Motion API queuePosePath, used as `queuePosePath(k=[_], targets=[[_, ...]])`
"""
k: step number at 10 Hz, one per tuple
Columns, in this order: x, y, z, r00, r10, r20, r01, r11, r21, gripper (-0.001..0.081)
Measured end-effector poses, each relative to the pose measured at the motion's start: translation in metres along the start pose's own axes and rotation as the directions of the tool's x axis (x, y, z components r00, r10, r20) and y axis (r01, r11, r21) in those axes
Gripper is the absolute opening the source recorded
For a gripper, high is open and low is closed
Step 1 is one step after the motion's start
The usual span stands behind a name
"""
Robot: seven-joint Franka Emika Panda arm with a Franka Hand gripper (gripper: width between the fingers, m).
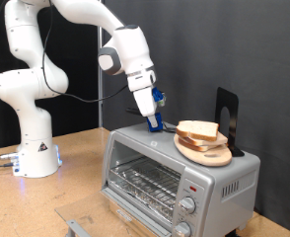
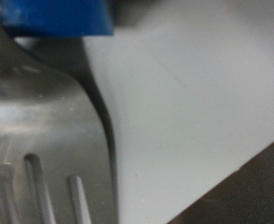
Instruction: Make a piece of toast with the oven
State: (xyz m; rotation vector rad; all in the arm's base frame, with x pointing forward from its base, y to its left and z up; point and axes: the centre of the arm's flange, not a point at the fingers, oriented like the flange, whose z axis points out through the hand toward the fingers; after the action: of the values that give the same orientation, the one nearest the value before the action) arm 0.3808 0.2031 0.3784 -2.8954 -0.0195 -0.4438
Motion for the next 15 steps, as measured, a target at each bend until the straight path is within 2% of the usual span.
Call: queuePosePath(k=[1, 3, 4, 5, 8, 10, 11, 15], targets=[[0.0, 0.0, 0.0, 1.0, 0.003, -0.003, -0.003, 1.0, -0.001, 0.08], [0.001, 0.001, 0.0, 1.0, 0.005, -0.003, -0.005, 1.0, -0.001, 0.0542], [0.0, 0.001, 0.0, 1.0, 0.005, -0.003, -0.005, 1.0, -0.002, 0.0542], [0.0, 0.002, 0.001, 1.0, 0.005, -0.002, -0.005, 1.0, -0.002, 0.0425], [0.0, 0.002, 0.001, 1.0, 0.012, -0.008, -0.012, 1.0, 0.001, 0.0425], [0.0, -0.001, -0.002, 0.999, 0.034, -0.03, -0.032, 0.999, 0.043, 0.0425], [0.0, -0.004, -0.006, 0.999, 0.034, -0.042, -0.031, 0.997, 0.069, 0.0378], [-0.002, -0.016, -0.03, 0.996, 0.019, -0.09, -0.007, 0.991, 0.135, 0.0383]])
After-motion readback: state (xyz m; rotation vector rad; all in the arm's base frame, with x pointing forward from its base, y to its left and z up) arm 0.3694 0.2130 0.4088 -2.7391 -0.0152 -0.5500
